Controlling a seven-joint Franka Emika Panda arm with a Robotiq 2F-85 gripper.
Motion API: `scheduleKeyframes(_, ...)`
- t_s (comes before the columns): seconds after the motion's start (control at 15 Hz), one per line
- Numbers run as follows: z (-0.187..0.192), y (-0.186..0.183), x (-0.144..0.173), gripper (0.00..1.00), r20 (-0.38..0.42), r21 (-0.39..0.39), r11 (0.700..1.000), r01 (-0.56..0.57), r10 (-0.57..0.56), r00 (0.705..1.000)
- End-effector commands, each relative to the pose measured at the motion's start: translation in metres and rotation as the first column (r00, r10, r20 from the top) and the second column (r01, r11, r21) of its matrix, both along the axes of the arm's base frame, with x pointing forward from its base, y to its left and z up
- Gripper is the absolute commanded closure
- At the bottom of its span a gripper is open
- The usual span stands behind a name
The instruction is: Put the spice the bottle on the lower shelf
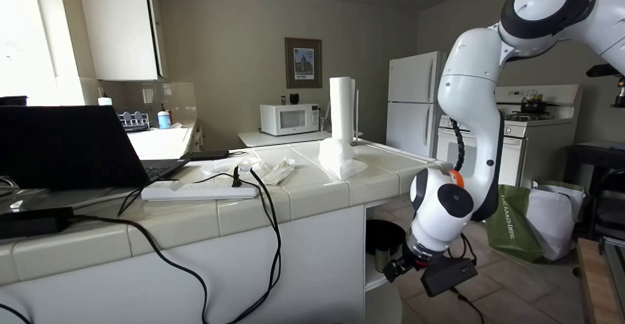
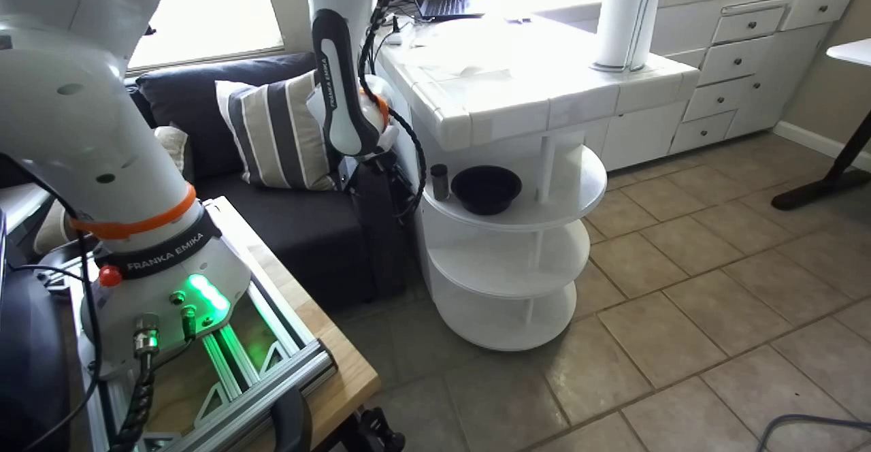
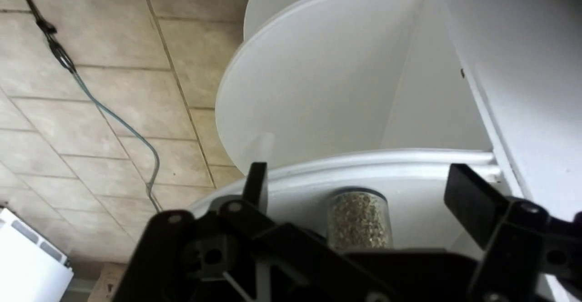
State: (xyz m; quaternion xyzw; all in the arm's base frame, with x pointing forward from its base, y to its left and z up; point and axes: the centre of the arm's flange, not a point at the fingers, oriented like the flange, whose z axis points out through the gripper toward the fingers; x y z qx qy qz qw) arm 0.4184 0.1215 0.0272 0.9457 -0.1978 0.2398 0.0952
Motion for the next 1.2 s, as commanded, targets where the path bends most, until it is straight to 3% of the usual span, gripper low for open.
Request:
scheduleKeyframes(0.0,0.04,0.001,-0.004,0.0,-0.141,0.058,0.998,0.038,-0.029,0.99)
scheduleKeyframes(0.6,0.133,-0.011,-0.028,0.0,-0.404,0.145,0.98,0.134,-0.065,0.913)
scheduleKeyframes(0.87,0.18,-0.026,-0.027,0.0,-0.439,0.204,0.965,0.166,-0.062,0.896)
scheduleKeyframes(1.13,0.222,-0.042,-0.013,0.0,-0.433,0.233,0.953,0.196,-0.079,0.898)
